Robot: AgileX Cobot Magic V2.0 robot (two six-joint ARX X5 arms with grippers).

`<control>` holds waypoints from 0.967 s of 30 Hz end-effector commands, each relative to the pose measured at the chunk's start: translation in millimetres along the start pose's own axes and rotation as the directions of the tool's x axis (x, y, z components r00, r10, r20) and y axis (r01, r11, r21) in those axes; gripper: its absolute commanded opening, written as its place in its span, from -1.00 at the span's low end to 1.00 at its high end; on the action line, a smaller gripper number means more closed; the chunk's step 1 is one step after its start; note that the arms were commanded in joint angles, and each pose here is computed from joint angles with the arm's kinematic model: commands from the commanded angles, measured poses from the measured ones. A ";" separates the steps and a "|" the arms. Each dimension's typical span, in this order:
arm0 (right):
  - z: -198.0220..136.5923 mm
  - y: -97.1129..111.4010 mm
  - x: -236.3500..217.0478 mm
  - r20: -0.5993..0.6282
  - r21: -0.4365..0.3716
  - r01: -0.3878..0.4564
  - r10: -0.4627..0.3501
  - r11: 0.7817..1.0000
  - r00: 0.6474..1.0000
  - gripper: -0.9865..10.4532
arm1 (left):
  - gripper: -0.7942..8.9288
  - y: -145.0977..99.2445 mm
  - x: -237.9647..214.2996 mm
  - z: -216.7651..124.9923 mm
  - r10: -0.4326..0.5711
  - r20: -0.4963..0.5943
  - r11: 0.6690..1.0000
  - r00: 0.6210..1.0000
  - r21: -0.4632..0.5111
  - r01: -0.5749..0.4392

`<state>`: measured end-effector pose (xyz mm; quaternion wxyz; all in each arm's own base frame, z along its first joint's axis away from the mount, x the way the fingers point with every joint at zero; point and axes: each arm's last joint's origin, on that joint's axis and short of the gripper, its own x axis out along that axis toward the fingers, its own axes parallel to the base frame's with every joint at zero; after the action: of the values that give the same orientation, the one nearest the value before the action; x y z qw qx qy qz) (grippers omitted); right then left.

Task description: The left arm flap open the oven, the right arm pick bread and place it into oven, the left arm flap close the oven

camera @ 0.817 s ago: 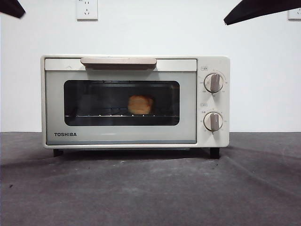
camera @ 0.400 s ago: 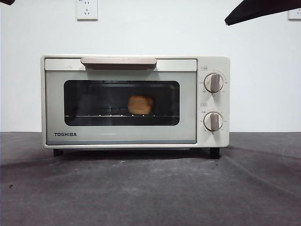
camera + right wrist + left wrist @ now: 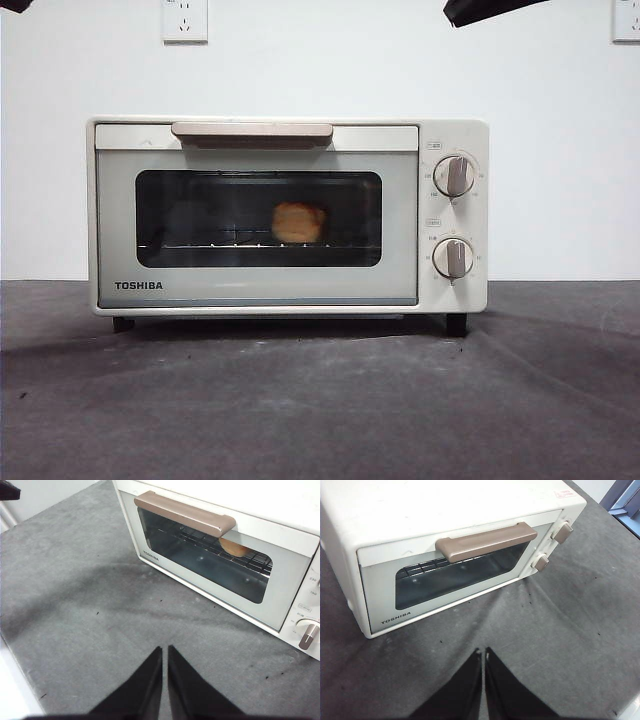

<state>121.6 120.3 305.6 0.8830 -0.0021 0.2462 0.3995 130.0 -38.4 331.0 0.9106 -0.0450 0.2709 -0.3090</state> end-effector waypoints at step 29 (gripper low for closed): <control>5.7 2.4 0.2 0.040 -0.007 -0.011 0.011 1.000 0.999 -0.81 | -0.80 -2.3 -31.4 -2.0 0.143 0.406 0.926 0.902 0.267 -0.267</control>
<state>122.4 121.0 307.9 0.8854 0.0021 0.2340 0.4017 105.6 -22.6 344.4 0.9651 0.0541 0.0662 -0.2474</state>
